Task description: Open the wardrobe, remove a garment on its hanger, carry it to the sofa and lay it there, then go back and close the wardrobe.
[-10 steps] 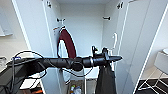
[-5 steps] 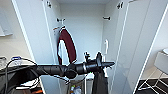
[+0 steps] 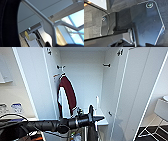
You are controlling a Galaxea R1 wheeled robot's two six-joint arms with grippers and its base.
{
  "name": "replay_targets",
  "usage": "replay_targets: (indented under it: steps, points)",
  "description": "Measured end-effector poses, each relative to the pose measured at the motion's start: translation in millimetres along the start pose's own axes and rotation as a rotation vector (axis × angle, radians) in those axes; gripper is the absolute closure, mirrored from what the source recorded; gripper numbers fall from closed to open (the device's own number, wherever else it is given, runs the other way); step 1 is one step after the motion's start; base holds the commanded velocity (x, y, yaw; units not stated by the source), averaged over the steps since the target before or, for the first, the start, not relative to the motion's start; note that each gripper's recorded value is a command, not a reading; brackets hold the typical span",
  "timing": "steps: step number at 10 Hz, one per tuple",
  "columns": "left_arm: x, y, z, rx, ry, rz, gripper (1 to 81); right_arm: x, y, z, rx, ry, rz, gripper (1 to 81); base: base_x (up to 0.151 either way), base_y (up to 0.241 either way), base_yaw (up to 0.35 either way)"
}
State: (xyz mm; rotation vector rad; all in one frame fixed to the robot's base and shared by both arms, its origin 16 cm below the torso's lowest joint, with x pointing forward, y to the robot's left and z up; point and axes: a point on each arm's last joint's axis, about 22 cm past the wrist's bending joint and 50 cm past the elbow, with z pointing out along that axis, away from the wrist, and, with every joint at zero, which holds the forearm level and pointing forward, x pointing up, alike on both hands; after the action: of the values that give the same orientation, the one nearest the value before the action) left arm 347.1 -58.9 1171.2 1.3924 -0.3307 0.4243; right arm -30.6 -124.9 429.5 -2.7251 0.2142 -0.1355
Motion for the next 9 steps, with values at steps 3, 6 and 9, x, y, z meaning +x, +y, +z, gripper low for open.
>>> replay_targets:
  steps: [3, 6, 9]
  points:
    - [-14, -20, -13, 0.044, -0.004, -0.025, 81.1, 1, 0, 0, 0.000, 0.002, 0.000, 1.0, 0.000, 0.000, 0.000]
    - [-16, -20, -11, 0.046, -0.012, -0.023, 81.1, 2, 0, 0, 0.001, 0.004, -0.001, 1.0, 0.000, 0.000, 0.000]
    - [-21, -23, -10, 0.045, -0.012, -0.037, 81.1, 3, 0, 0, 0.001, 0.005, -0.001, 1.0, 0.000, 0.000, 0.000]
